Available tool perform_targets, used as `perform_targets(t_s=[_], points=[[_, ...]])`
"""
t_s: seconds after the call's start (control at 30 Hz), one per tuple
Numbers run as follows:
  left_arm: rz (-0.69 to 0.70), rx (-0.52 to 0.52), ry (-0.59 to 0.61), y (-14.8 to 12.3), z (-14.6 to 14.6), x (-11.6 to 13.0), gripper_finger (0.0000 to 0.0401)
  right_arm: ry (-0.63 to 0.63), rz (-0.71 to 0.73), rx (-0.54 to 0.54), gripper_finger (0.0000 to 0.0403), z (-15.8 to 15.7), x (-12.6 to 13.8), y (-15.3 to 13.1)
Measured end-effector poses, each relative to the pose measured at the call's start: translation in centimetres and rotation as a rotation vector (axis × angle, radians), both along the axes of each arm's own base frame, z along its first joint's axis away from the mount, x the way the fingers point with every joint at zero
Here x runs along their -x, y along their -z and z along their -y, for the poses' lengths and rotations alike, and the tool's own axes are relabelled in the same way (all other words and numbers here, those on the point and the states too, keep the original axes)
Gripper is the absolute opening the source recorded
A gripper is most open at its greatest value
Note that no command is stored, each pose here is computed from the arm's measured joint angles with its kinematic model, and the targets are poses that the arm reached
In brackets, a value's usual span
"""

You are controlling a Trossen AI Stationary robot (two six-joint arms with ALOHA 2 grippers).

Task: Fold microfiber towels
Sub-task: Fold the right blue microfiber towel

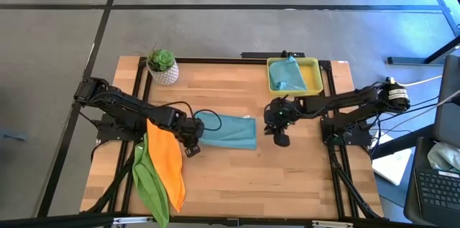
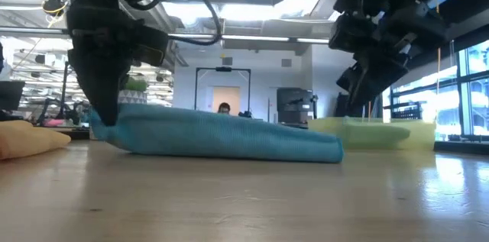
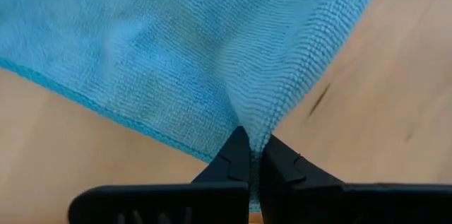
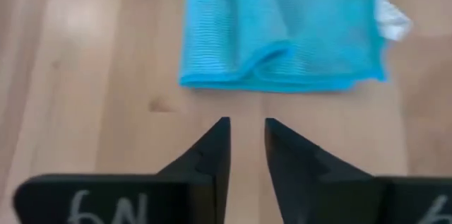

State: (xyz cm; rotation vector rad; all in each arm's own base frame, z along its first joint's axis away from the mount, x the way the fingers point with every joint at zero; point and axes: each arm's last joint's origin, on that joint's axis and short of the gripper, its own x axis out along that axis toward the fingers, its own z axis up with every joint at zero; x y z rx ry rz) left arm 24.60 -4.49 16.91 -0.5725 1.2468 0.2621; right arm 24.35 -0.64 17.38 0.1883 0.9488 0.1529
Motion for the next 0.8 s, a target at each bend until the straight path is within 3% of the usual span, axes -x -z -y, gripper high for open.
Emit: perform_targets(t_s=[0.1,0.27,0.57,0.8], points=[[0.031,0.05,-0.077,-0.2,0.2,-0.4,0.0,0.066,-0.01,-0.006,0.0102,0.4,-0.2,-0.4],[0.063,0.103,-0.15,-0.4,1.0,-0.7,0.0,0.146,0.091,-0.025,0.0105,0.7,-1.1,-1.3],[0.144,0.144,-0.366,-0.8,2.2,-1.2,0.0,0.349,0.113,0.162,0.0105,2.6,-1.9,-0.5],[0.162,0.139,-0.451,-0.8,2.5,-1.2,0.0,0.224,0.146,-0.007,0.0105,2.3,-4.5,2.6]])
